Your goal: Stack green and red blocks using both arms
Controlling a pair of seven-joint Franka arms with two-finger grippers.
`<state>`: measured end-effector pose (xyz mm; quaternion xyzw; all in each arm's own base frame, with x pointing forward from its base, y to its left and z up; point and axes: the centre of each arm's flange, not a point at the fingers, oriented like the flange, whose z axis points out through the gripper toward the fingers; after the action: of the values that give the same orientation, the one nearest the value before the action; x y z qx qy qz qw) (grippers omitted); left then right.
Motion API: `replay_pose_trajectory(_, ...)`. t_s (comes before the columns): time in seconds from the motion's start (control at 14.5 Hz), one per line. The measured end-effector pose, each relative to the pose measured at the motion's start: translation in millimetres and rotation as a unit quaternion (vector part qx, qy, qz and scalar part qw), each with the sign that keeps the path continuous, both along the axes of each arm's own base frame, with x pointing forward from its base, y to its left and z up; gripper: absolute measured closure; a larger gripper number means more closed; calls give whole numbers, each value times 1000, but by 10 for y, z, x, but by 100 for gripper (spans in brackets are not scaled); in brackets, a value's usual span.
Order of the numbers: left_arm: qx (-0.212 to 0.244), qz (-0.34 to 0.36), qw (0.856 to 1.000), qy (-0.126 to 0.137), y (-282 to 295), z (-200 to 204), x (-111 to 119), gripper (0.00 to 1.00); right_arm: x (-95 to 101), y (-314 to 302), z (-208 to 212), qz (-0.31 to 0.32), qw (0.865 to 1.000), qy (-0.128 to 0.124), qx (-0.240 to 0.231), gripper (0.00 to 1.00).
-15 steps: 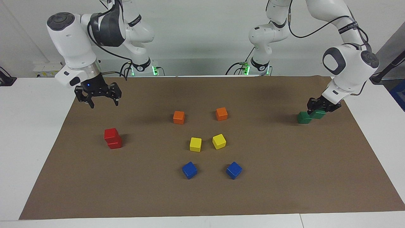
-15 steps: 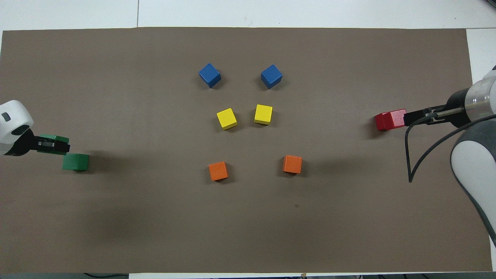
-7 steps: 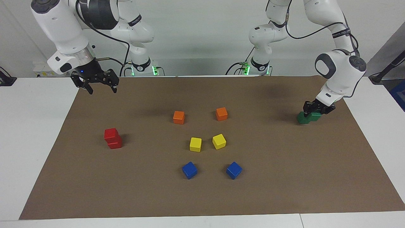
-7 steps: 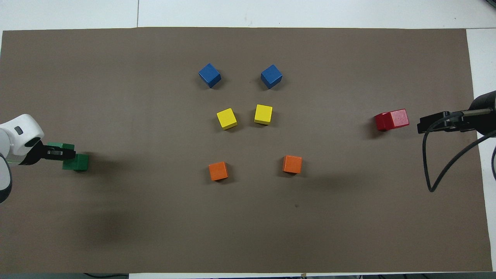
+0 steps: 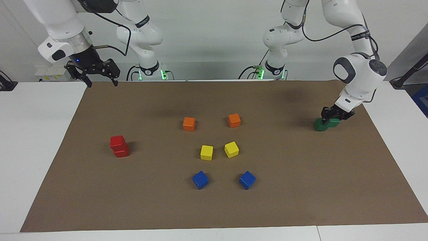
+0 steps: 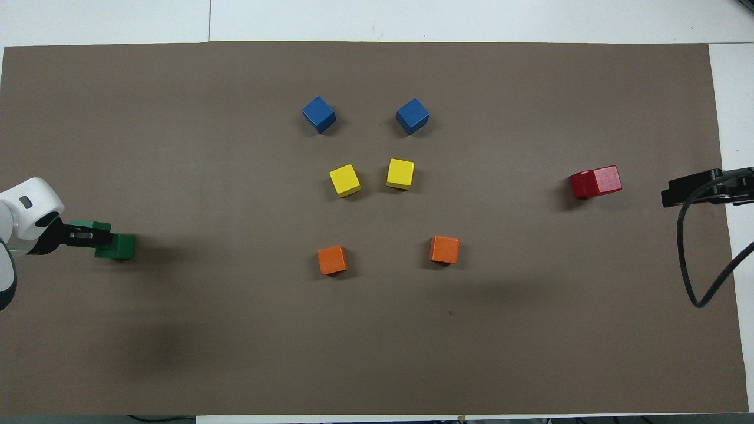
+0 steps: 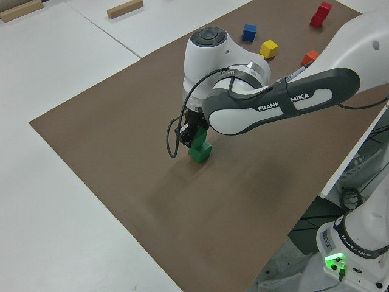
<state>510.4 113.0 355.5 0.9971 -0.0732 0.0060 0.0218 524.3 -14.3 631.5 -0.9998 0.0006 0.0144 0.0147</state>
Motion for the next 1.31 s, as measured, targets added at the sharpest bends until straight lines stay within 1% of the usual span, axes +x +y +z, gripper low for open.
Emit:
replay_pose_trajectory(0.48, -2, 5, 1000, 9, -38, -76, -45, 45, 1, -59, -13, -5, 1000, 2, -4, 0)
replay_pose_trajectory(1.1, -2, 5, 1000, 10, -48, -92, -69, 44, -2, -85, -17, -7, 1000, 3, -4, 0)
replay_pose_trajectory(1.17, -2, 5, 1000, 9, -48, -90, -69, 43, -2, -85, -17, -7, 1000, 3, -4, 0)
replay_pose_trajectory(1.31, -2, 5, 1000, 8, -49, -78, -69, 24, -2, -85, -17, -7, 1000, 3, -4, 0)
